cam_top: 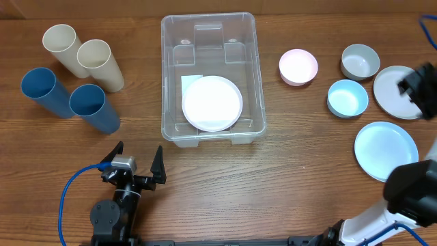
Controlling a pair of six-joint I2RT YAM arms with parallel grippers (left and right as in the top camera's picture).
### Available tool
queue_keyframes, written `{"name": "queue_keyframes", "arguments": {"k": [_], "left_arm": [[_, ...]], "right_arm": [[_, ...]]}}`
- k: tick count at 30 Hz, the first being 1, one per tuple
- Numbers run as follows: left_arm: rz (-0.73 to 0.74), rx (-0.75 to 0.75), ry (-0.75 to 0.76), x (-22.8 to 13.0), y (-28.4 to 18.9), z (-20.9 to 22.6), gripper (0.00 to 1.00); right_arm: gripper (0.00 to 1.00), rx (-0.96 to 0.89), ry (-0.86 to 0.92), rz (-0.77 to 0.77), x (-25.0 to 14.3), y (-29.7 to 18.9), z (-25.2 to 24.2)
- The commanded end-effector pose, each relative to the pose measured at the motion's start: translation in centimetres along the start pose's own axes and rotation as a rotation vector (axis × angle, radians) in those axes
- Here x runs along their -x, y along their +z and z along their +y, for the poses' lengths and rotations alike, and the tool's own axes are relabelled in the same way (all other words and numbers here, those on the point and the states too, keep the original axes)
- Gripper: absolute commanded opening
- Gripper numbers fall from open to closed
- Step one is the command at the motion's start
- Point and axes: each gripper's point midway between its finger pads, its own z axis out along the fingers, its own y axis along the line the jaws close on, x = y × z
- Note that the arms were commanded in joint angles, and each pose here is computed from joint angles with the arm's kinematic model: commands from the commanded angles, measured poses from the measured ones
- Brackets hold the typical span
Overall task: Pack container
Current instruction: 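Open the right gripper and move it to the light-blue plate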
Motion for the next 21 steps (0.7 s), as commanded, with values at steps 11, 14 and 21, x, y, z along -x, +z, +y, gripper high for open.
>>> {"name": "queue_keyframes", "arguments": {"k": [11, 14, 21], "left_arm": [[-0.003, -0.001, 0.008, 0.0, 0.0, 0.1, 1.00], [-0.003, -0.001, 0.008, 0.0, 0.0, 0.1, 1.00], [-0.003, -0.001, 0.008, 0.0, 0.0, 0.1, 1.00]], "right_arm": [[0.58, -0.203, 0.302, 0.320, -3.0, 10.7, -14.0], [0.58, -0.211, 0.307, 0.355, -4.2, 12.6, -14.9], [0.58, -0.166, 0.309, 0.365, -6.4, 18.0, -14.3]]}}
